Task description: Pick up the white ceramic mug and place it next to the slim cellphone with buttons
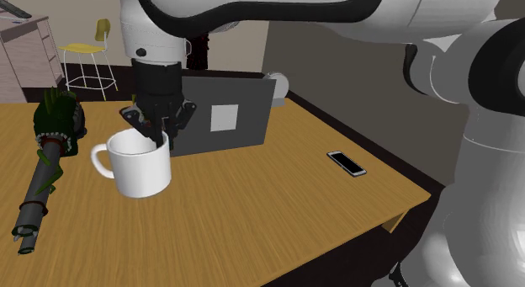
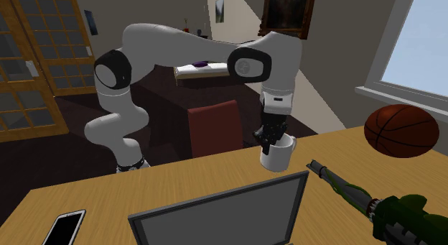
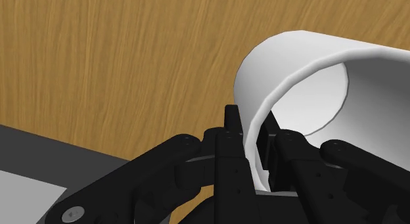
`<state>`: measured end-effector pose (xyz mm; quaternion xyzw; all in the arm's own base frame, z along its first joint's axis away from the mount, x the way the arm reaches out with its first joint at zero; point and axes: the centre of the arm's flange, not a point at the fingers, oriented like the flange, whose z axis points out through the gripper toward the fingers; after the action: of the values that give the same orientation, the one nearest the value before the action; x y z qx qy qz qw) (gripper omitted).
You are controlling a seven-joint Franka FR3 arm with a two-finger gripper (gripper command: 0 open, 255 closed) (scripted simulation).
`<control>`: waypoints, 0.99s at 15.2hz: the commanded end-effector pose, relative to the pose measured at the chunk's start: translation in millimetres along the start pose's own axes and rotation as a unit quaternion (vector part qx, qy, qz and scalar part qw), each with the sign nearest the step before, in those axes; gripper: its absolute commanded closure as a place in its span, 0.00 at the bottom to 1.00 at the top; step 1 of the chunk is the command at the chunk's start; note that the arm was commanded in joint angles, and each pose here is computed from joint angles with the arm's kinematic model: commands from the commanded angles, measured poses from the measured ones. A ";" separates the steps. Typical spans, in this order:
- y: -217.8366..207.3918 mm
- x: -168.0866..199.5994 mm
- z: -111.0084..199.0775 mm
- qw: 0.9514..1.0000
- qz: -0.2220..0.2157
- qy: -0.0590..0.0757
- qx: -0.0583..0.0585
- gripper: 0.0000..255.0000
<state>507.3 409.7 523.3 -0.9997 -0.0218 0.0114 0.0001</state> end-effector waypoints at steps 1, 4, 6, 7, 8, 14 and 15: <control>0.1 -0.6 -9.9 1.000 0.000 0.000 0.000 1.00; 0.1 -0.9 -25.7 1.000 0.000 0.000 0.000 1.00; 0.1 -1.2 -36.3 1.000 0.000 0.000 0.000 1.00; 0.1 -1.3 -41.5 1.000 0.000 0.000 0.000 1.00; 0.1 -1.4 -46.8 1.000 0.000 0.000 0.000 1.00; 0.0 -2.1 -77.1 1.000 0.000 0.000 0.000 1.00; 12.2 -7.2 -77.1 1.000 0.000 0.000 0.000 1.00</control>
<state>505.1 403.0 596.4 -0.9997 -0.0217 0.0117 -0.0001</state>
